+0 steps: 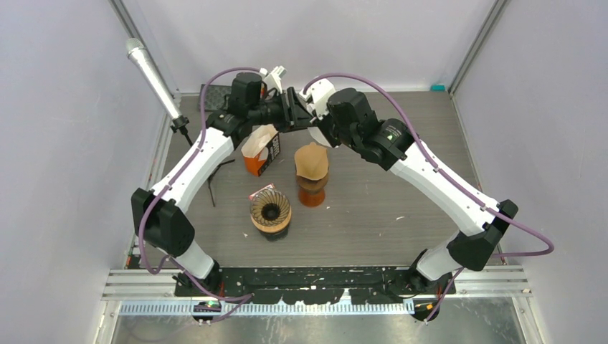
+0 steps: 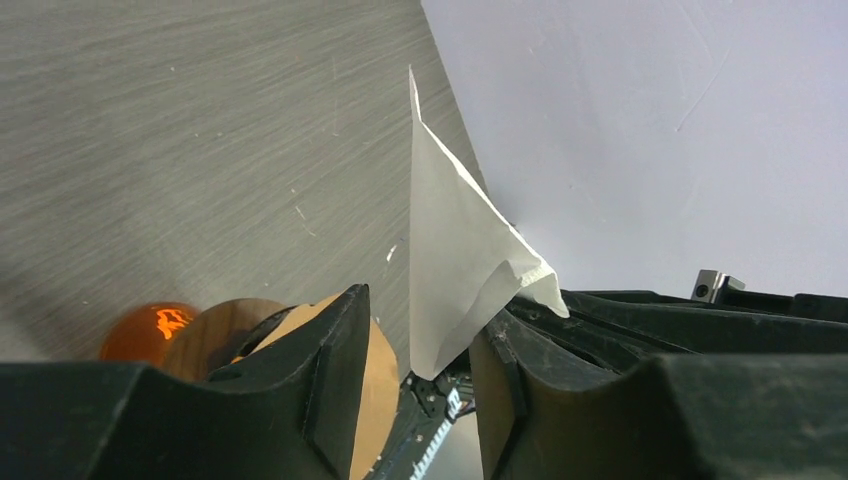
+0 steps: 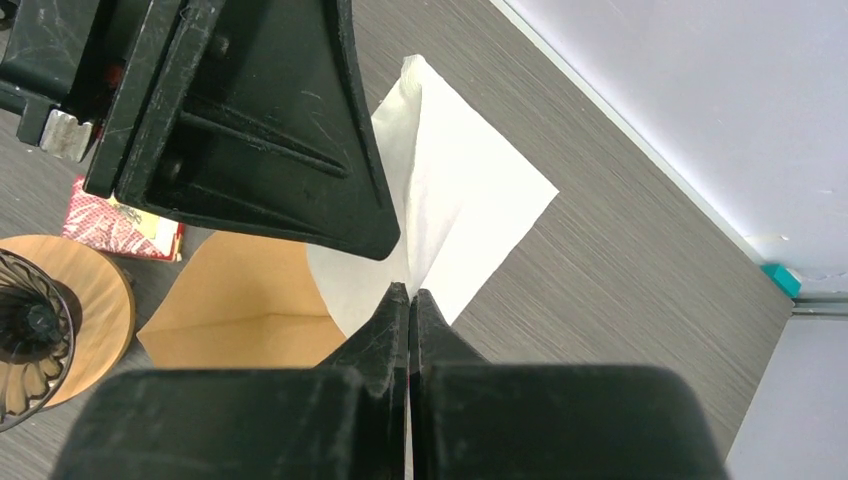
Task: Place the coffee filter in the dripper
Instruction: Place the coffee filter in the coffee dripper.
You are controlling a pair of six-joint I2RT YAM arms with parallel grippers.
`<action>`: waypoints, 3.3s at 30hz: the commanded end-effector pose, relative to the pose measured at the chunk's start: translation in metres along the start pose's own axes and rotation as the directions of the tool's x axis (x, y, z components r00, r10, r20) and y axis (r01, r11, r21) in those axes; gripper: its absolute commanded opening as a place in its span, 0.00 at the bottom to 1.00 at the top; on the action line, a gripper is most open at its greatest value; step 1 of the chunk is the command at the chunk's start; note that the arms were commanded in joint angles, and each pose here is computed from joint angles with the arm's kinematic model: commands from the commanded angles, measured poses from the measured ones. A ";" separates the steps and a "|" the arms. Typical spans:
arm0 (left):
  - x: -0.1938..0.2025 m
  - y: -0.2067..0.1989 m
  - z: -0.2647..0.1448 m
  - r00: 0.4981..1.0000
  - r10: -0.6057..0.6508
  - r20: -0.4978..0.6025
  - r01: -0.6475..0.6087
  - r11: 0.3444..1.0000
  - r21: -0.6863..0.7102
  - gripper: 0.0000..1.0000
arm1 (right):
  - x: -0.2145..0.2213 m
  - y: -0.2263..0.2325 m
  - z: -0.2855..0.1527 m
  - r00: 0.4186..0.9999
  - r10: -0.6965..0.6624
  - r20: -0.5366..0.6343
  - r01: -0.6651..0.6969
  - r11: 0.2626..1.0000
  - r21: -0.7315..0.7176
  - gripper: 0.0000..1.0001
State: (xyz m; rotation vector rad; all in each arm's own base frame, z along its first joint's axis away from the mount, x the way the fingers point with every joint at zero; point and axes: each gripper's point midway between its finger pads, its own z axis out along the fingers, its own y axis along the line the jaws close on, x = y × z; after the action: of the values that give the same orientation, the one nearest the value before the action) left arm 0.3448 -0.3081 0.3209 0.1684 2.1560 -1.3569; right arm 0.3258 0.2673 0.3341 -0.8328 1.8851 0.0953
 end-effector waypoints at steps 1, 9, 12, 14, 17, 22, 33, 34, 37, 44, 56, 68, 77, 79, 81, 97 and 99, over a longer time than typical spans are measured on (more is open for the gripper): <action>-0.018 -0.017 -0.007 0.992 0.114 0.062 -0.114 0.993 0.010 0.42 | -0.021 -0.005 -0.004 0.996 0.049 0.070 -0.051 0.998 0.022 0.01; -0.022 -0.018 -0.005 0.976 0.201 0.080 -0.202 0.979 -0.005 0.39 | -0.019 -0.009 -0.001 0.996 0.056 0.066 -0.059 0.997 0.053 0.00; -0.023 -0.019 -0.006 0.965 0.246 0.089 -0.246 0.969 -0.016 0.24 | -0.018 -0.013 0.001 0.997 0.048 0.063 -0.053 0.995 0.082 0.01; -0.021 -0.021 -0.007 0.956 0.280 0.088 -0.278 0.960 -0.027 0.19 | -0.017 -0.014 0.002 0.997 0.047 0.058 -0.052 0.995 0.090 0.01; -0.019 -0.022 -0.007 0.940 0.333 0.078 -0.329 0.943 -0.054 0.11 | -0.016 -0.014 0.004 0.997 0.045 0.054 -0.050 0.994 0.095 0.01; -0.022 -0.019 -0.012 0.918 0.390 0.075 -0.380 0.918 -0.114 0.06 | -0.015 -0.017 0.004 0.998 0.036 0.050 -0.041 0.993 0.109 0.00; -0.024 -0.009 -0.017 0.901 0.431 0.040 -0.416 0.888 -0.196 0.01 | -0.015 -0.026 0.000 0.999 0.005 0.051 -0.013 0.988 0.151 0.01; -0.025 -0.008 -0.017 0.900 0.435 0.037 -0.420 0.885 -0.203 0.01 | -0.015 -0.027 0.000 0.999 0.001 0.050 -0.009 0.988 0.155 0.01; -0.025 -0.006 -0.018 0.896 0.444 0.030 -0.427 0.877 -0.220 0.00 | -0.014 -0.030 0.000 0.999 -0.009 0.047 0.001 0.985 0.174 0.00; -0.021 -0.009 -0.016 0.893 0.449 0.024 -0.434 0.875 -0.215 0.00 | -0.012 -0.028 0.002 0.999 -0.018 0.041 0.010 0.986 0.165 0.02; -0.012 -0.034 -0.007 0.925 0.380 0.030 -0.374 0.920 -0.119 0.00 | -0.008 -0.018 0.014 1.000 -0.006 0.023 0.003 0.991 0.133 0.28; -0.019 -0.028 -0.012 0.906 0.420 0.053 -0.406 0.898 -0.170 0.13 | -0.011 -0.015 0.014 0.998 0.041 0.041 -0.046 0.991 0.122 0.04; -0.026 -0.016 -0.006 0.895 0.439 0.083 -0.412 0.882 -0.228 0.52 | -0.020 -0.012 0.024 0.976 0.204 0.082 -0.213 0.968 0.129 0.00; -0.024 -0.012 -0.005 0.895 0.438 0.083 -0.410 0.882 -0.233 0.56 | -0.022 -0.014 0.024 0.970 0.226 0.093 -0.238 0.961 0.140 0.00; -0.023 -0.009 -0.005 0.894 0.439 0.086 -0.410 0.880 -0.239 0.57 | -0.023 -0.013 0.024 0.958 0.269 0.102 -0.281 0.950 0.137 0.00; -0.026 0.001 -0.001 0.869 0.484 0.098 -0.444 0.853 -0.276 0.53 | -0.022 -0.006 0.033 0.919 0.382 0.098 -0.391 0.915 0.096 0.00; -0.028 -0.001 -0.003 0.860 0.499 0.104 -0.456 0.844 -0.282 0.51 | -0.021 -0.008 0.033 0.923 0.372 0.101 -0.382 0.918 0.110 0.00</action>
State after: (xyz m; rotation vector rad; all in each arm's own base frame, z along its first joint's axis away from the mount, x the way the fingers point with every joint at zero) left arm 0.3625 -0.3028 0.2963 0.4254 2.0842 -0.7969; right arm 0.3549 0.2793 0.3177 -0.4116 1.9927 0.1953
